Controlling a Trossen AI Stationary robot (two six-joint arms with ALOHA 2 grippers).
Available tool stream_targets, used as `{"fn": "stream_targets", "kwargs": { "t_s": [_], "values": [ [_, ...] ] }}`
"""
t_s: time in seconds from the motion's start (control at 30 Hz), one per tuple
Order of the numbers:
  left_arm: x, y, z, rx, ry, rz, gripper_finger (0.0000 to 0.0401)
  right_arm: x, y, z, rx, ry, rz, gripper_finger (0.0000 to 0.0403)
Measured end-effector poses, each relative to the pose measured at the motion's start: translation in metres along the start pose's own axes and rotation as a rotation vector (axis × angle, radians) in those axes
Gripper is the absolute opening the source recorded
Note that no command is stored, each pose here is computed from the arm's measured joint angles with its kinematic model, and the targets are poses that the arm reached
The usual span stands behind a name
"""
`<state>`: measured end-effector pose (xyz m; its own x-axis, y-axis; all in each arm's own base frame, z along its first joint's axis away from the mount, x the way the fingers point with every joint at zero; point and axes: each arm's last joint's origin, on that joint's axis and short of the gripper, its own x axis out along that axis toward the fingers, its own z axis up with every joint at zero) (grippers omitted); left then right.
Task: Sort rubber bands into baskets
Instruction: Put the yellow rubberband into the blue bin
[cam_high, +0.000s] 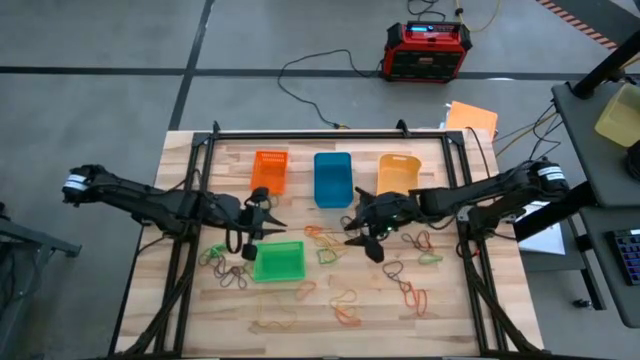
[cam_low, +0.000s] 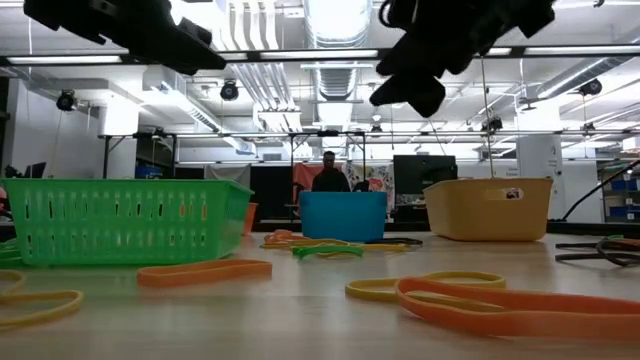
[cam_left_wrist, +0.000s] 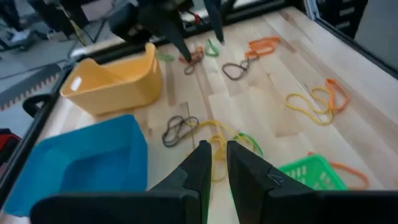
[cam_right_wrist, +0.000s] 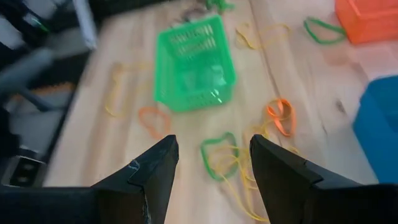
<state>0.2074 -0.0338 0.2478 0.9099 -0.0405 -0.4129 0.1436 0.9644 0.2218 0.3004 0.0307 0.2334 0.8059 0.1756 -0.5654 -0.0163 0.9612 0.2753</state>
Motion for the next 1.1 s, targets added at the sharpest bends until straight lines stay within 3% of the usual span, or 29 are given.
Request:
{"fn": "stream_targets", "kwargs": {
  "t_s": [0.17, 0.4, 0.7, 1.1],
  "values": [
    [-0.004, 0.000, -0.002, 0.005, -0.017, 0.003, 0.0036, 0.029, 0.004, 0.005, -0.032, 0.191, -0.170, 0.0194],
    [-0.018, 0.002, 0.001, -0.031, -0.076, 0.012, 0.0036, 0.071, 0.002, 0.006, -0.003, 0.317, -0.224, 0.0194],
    [-0.043, 0.006, 0.004, -0.009, -0.150, 0.029, 0.0036, 0.113, -0.003, -0.013, -0.016, 0.351, -0.284, 0.0194],
    [-0.043, 0.006, -0.002, -0.013, -0.141, 0.054, 0.0036, 0.141, -0.008, -0.035, -0.044, 0.350, -0.370, 0.0193]
  ]
}}
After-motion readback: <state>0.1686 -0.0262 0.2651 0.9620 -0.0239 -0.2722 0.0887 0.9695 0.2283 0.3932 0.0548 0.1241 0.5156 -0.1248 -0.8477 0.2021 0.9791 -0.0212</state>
